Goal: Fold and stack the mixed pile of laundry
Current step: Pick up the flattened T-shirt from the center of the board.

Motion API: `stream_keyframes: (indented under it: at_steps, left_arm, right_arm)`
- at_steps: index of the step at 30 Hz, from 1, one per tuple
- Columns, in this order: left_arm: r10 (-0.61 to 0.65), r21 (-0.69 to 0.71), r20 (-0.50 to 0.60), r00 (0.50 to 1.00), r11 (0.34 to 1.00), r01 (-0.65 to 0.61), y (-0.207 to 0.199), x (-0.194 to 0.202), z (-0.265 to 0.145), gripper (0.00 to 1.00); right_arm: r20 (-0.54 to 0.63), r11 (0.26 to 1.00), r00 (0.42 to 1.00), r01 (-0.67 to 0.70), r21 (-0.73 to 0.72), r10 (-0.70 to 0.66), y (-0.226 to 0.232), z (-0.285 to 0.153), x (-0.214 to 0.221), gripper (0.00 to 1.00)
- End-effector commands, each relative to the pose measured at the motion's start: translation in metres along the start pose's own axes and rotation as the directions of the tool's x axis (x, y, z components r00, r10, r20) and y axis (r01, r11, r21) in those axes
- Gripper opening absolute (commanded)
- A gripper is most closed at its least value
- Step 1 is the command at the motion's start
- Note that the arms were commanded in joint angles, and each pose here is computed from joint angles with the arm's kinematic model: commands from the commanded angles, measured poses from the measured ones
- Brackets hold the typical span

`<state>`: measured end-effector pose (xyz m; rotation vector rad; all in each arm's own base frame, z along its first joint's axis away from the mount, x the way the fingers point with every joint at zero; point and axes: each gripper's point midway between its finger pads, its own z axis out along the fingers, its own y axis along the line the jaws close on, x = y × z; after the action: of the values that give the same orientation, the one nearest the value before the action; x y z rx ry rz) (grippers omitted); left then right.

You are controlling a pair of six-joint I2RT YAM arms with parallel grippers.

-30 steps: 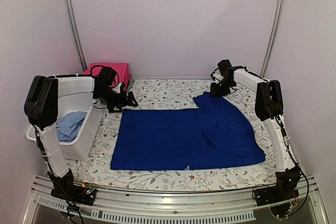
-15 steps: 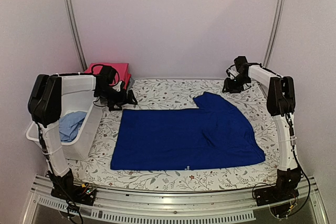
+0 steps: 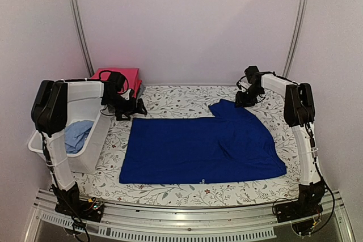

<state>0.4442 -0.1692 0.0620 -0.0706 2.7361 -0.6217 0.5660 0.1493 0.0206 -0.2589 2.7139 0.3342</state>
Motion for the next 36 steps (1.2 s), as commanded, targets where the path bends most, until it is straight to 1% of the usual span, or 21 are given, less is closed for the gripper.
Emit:
stream_keyframes:
  at_steps: [1, 4, 5, 7, 9, 10, 14, 18, 22, 27, 30, 36]
  left_arm:
    - [-0.010, -0.025, 0.007, 1.000, 1.000, 0.010, 0.011, -0.004, -0.004, 0.99]
    - [-0.010, -0.031, 0.011, 1.000, 0.999, 0.010, 0.013, -0.005, -0.004, 0.98]
    - [-0.006, -0.035, 0.011, 1.000, 0.999, 0.007, 0.014, -0.006, -0.004, 0.97]
    - [0.002, -0.044, 0.010, 1.000, 0.999, -0.002, 0.017, -0.007, -0.001, 0.94]
    - [0.022, -0.037, 0.006, 1.000, 0.999, -0.022, 0.017, -0.008, 0.004, 0.88]
    - [0.033, -0.033, 0.004, 0.999, 0.999, -0.033, 0.016, -0.009, 0.007, 0.85]
    - [0.087, -0.018, -0.010, 0.996, 0.996, -0.087, 0.017, -0.011, 0.019, 0.74]
    - [0.108, -0.070, -0.008, 0.994, 0.992, -0.108, 0.028, -0.016, 0.027, 0.69]
    - [0.113, -0.165, 0.003, 0.994, 0.980, -0.111, 0.044, -0.022, 0.028, 0.66]
    - [0.116, -0.204, 0.012, 0.993, 0.973, -0.111, 0.052, -0.025, 0.033, 0.60]
    - [0.110, -0.189, -0.008, 0.994, 0.976, -0.109, 0.053, -0.022, 0.042, 0.53]
    - [0.099, -0.165, -0.035, 0.994, 0.981, -0.104, 0.053, -0.017, 0.053, 0.37]
  right_arm:
    - [-0.112, 0.995, 0.993, 0.034, 0.096, -0.023, -0.005, 0.029, 0.035, 0.44]
    - [-0.141, 0.990, 0.990, 0.037, 0.138, -0.017, -0.014, 0.034, 0.044, 0.35]
    - [-0.144, 0.990, 0.990, 0.035, 0.138, -0.015, -0.015, 0.034, 0.046, 0.30]
    - [-0.132, 0.993, 0.991, 0.027, 0.118, -0.011, -0.014, 0.032, 0.042, 0.14]
    - [-0.106, 0.995, 0.994, 0.024, 0.094, -0.014, -0.009, 0.027, 0.033, 0.03]
    - [-0.083, 0.996, 0.996, 0.023, 0.082, -0.016, -0.006, 0.021, 0.026, 0.00]
    - [-0.008, 1.000, 1.000, 0.010, 0.022, -0.010, 0.003, 0.000, 0.002, 0.00]
    - [0.026, 0.999, 0.999, -0.033, -0.012, 0.034, 0.001, -0.012, -0.009, 0.00]
    - [0.013, 0.999, 0.999, -0.039, -0.019, 0.039, 0.000, -0.011, -0.005, 0.00]
    - [-0.004, 0.999, 0.999, -0.044, -0.017, 0.044, -0.002, -0.008, 0.000, 0.00]
    - [0.005, 0.999, 0.999, -0.048, -0.019, 0.048, -0.003, -0.010, -0.003, 0.00]
    - [0.014, 0.998, 0.998, -0.061, -0.027, 0.061, -0.005, -0.013, -0.005, 0.00]
